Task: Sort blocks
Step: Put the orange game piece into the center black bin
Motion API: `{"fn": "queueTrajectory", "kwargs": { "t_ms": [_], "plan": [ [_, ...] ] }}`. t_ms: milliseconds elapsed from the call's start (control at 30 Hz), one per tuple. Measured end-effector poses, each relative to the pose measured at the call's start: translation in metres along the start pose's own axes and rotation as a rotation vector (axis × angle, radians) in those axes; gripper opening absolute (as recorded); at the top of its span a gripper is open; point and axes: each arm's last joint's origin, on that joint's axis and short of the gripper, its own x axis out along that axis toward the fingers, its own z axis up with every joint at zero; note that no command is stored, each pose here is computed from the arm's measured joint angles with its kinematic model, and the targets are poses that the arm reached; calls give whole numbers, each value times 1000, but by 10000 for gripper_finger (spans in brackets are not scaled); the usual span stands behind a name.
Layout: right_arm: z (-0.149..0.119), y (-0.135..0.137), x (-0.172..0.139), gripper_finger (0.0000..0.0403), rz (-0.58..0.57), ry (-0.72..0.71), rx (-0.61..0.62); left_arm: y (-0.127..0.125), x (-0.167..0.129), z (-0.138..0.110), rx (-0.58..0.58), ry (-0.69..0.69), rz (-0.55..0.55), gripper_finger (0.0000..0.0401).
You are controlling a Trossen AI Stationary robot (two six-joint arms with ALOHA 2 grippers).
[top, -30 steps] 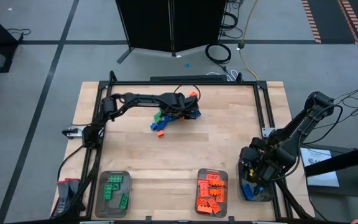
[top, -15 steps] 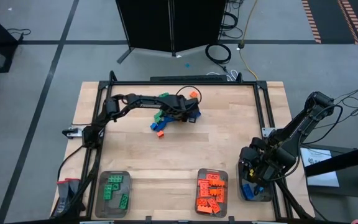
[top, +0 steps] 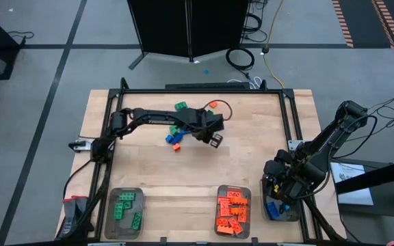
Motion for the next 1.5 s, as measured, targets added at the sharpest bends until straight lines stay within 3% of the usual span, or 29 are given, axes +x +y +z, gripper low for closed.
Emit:
{"fn": "queueTrajectory", "kwargs": {
  "t_ms": [133,300,500,600,800,1033,1233,1500],
  "plan": [
    [0,0,0,274,1,0,16,-26,-35,-5,114,-93,-85,78],
    [0,0,0,274,-2,-3,25,-67,-67,-30,308,-170,-219,78],
    [0,0,0,274,-2,-3,33,-114,-88,-66,490,-268,-480,78],
    [0,1,0,274,7,-1,38,-128,-95,-86,561,-281,-559,78],
    [-1,2,0,274,20,28,38,-138,-98,-113,614,-270,-549,78],
    [-1,2,0,274,21,29,29,-142,-100,-123,611,-329,-507,78],
    [-1,2,0,274,24,36,30,-142,-83,-135,619,-307,-490,78],
    [-1,2,0,274,27,45,37,-143,-69,-141,626,-297,-562,78]
  ]
}}
